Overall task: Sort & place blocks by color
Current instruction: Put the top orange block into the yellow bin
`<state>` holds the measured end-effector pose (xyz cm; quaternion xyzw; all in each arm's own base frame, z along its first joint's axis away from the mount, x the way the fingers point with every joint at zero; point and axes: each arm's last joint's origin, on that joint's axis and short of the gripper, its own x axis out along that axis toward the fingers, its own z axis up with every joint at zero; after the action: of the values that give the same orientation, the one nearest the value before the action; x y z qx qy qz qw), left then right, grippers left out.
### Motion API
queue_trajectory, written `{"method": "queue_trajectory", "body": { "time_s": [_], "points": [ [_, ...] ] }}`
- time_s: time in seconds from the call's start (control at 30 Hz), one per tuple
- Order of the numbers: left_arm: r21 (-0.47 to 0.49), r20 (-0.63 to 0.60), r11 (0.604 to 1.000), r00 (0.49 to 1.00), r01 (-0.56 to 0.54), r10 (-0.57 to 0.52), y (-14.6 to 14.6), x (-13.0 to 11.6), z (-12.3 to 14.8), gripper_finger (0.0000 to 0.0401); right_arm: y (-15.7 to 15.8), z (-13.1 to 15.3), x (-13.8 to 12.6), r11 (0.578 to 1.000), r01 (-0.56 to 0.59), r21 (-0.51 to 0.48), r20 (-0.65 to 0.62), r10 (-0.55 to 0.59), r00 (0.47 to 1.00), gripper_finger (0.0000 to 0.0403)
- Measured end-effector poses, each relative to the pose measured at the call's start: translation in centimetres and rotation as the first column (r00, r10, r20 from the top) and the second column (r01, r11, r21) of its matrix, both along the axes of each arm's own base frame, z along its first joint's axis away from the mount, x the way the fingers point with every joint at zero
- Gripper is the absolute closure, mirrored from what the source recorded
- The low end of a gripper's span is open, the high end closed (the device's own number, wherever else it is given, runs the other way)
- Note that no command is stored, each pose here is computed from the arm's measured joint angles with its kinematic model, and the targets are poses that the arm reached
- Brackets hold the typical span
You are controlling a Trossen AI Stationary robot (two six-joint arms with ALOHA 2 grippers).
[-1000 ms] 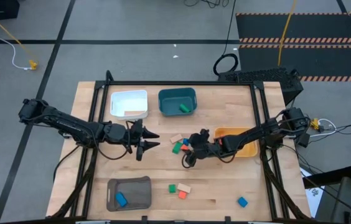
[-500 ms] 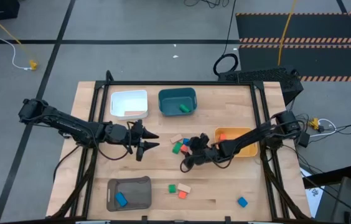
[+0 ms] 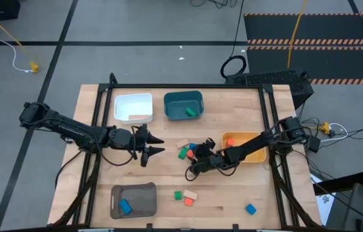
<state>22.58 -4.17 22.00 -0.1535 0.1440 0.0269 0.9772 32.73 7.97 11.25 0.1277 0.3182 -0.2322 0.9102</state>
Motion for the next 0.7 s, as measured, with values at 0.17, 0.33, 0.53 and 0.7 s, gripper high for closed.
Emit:
{"method": "queue_trajectory", "body": {
  "time_s": [0.17,0.33,0.53,0.7],
  "points": [
    [0.0,-0.002,1.0,1.0,0.0,0.0,0.0,0.0,0.0,0.0226,0.0,-0.6,0.0,1.0,0.001,-0.004,-0.019,-0.001,1.0,0.0178],
    [-0.004,-0.002,1.0,1.0,-0.001,0.001,0.0,0.0,0.0,0.0226,-0.1,-0.9,0.0,1.0,0.001,-0.005,-0.027,-0.001,1.0,0.0258],
    [-0.004,-0.001,1.0,1.0,-0.004,0.004,0.0,0.0,0.0,0.0226,0.1,-0.3,0.3,0.999,-0.018,0.031,0.021,0.018,1.0,0.0288],
    [0.012,0.008,1.0,1.0,-0.001,0.001,0.0,0.0,0.1,0.0226,0.2,2.0,0.4,0.995,-0.079,0.068,0.09,0.072,0.993,0.0288]
  ]
}}
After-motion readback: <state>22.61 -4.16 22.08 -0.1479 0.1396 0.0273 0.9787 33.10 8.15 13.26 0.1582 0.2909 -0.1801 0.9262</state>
